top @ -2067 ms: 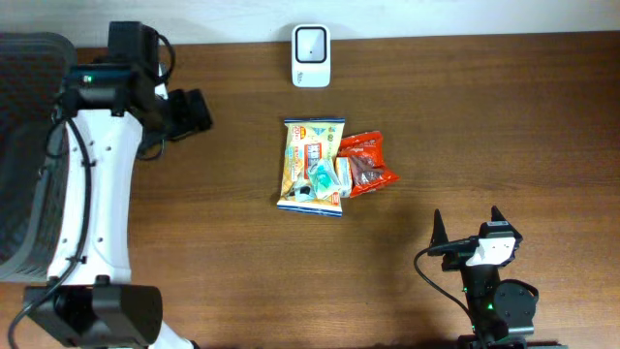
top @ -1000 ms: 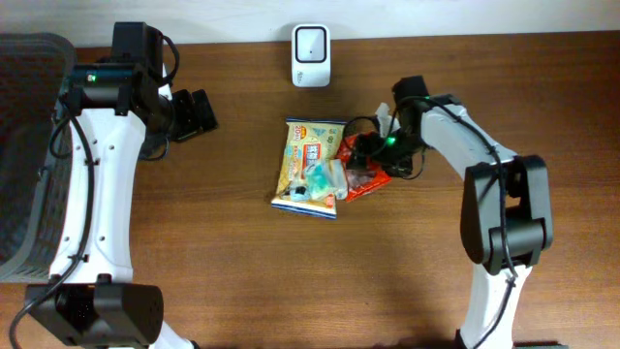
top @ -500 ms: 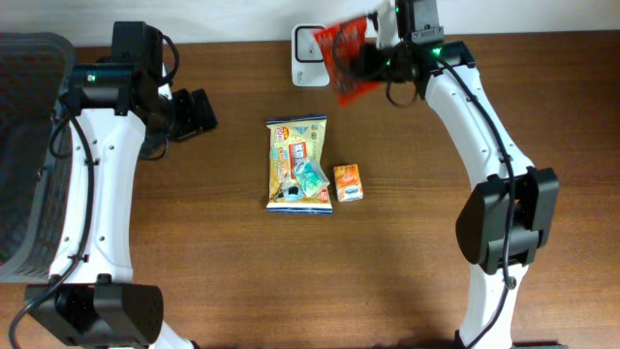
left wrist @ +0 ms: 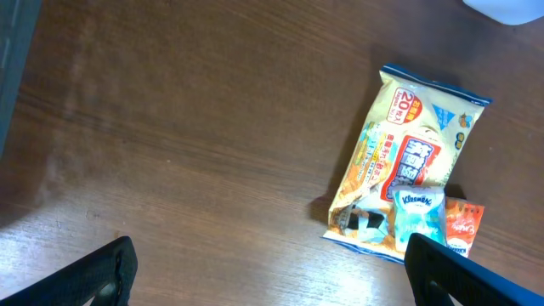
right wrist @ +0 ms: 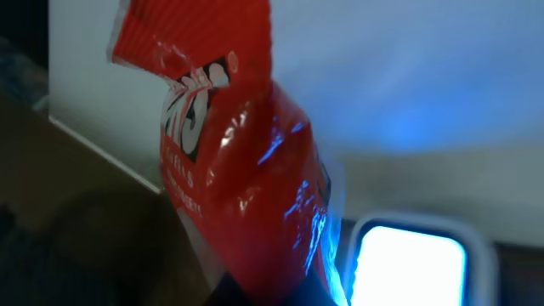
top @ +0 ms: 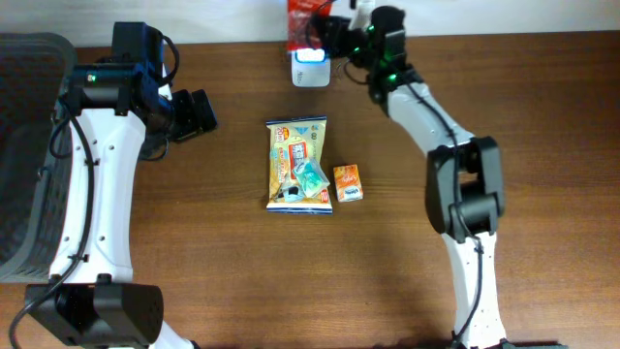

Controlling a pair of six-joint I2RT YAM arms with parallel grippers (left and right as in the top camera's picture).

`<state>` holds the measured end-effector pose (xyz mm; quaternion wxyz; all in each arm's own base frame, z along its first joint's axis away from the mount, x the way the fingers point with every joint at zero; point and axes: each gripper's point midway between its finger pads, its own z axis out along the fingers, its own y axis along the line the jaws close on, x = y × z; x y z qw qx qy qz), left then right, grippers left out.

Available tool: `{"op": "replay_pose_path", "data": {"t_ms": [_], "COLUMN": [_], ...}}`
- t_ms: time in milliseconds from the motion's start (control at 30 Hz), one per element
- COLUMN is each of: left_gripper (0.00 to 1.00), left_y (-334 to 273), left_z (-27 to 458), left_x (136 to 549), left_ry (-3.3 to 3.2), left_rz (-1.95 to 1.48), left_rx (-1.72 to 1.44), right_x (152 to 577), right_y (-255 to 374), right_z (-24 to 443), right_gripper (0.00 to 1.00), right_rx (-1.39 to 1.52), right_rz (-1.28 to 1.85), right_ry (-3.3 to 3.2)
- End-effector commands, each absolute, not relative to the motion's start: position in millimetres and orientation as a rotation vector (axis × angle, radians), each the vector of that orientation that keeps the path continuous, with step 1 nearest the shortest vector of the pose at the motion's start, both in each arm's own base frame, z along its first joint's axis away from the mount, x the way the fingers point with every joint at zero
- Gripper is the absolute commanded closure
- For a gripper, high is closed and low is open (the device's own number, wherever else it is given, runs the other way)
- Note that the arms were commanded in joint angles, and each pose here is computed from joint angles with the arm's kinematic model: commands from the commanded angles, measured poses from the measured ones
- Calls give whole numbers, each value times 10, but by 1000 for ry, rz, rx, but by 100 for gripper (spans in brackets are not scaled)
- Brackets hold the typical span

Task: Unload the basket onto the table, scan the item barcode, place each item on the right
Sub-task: 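Pass the red bag over the scanner and drop it at right, then grasp the orange tissue pack with the right gripper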

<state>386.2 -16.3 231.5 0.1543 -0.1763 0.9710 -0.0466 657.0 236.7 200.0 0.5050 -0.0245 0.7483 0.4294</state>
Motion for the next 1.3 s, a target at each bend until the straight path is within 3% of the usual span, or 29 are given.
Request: {"op": "replay_pose_path", "data": {"t_ms": [0, 100, 167, 267, 367, 400, 433, 467, 500, 600, 700, 767, 867, 933, 1033, 1100, 1267], "left_gripper": [1, 1, 1, 1, 1, 1, 1, 1, 1, 1, 1, 1, 1, 1, 1, 1, 1], "left_y": [-166, -166, -166, -166, -166, -166, -166, -166, -166, -166, -166, -166, -166, -166, -166, -166, -166], "left_z": [2338, 2338, 2338, 2338, 2338, 2338, 2338, 2338, 2338, 2338, 2338, 2338, 2338, 2338, 2338, 2338, 2338], "left_x": [3867, 3867, 3867, 3867, 3867, 3867, 3867, 3867, 3867, 3867, 3867, 3867, 3867, 3867, 3867, 3867, 3867], "left_ry": [2773, 2773, 2773, 2773, 2773, 2773, 2773, 2773, 2773, 2773, 2773, 2773, 2773, 2773, 2773, 2773, 2773], "left_rz": [-143, -143, -143, -143, -143, -143, -143, -143, -143, -143, -143, -143, -143, -143, -143, -143, -143], "left_rx": [-517, -517, -517, -517, -517, -517, -517, -517, -517, -517, -517, -517, -517, -517, -517, -517, -517], "right_x": [6590, 6307, 5838, 5153, 4691, 4534, 4433, 4367, 4410, 4684, 4773, 4713, 4382, 4143, 3849, 3631, 3522], "right_y": [1131, -563, -1674, -2947, -3602, -3789, -3900, -3947, -3857, -3352, -1910, -1110, -137, 706, 1502, 1789, 1816], "right_z": [3032, 2635, 2171, 1664, 1179, 1060, 1000, 993, 1123, 1852, 2662, 2420, 1494, 1138, 708, 384, 13], "right_gripper": [96, 96, 96, 96, 94, 69, 31, 10, 1, 1, 1, 1, 2, 2, 28, 39, 45], "right_rx": [140, 550, 607, 862, 1070, 1131, 1165, 1185, 1145, 934, 481, 364, 164, -203, -469, -480, -498], "right_rz": [862, 556, 323, 193, 84, 50, 46, 47, 174, 566, 1347, 1435, 1019, 760, 465, 392, 347], "right_ry": [1739, 1955, 2126, 2179, 2196, 2194, 2188, 2185, 2162, 2039, 1920, 2083, 2776, 3028, 3140, 3181, 3173]}}
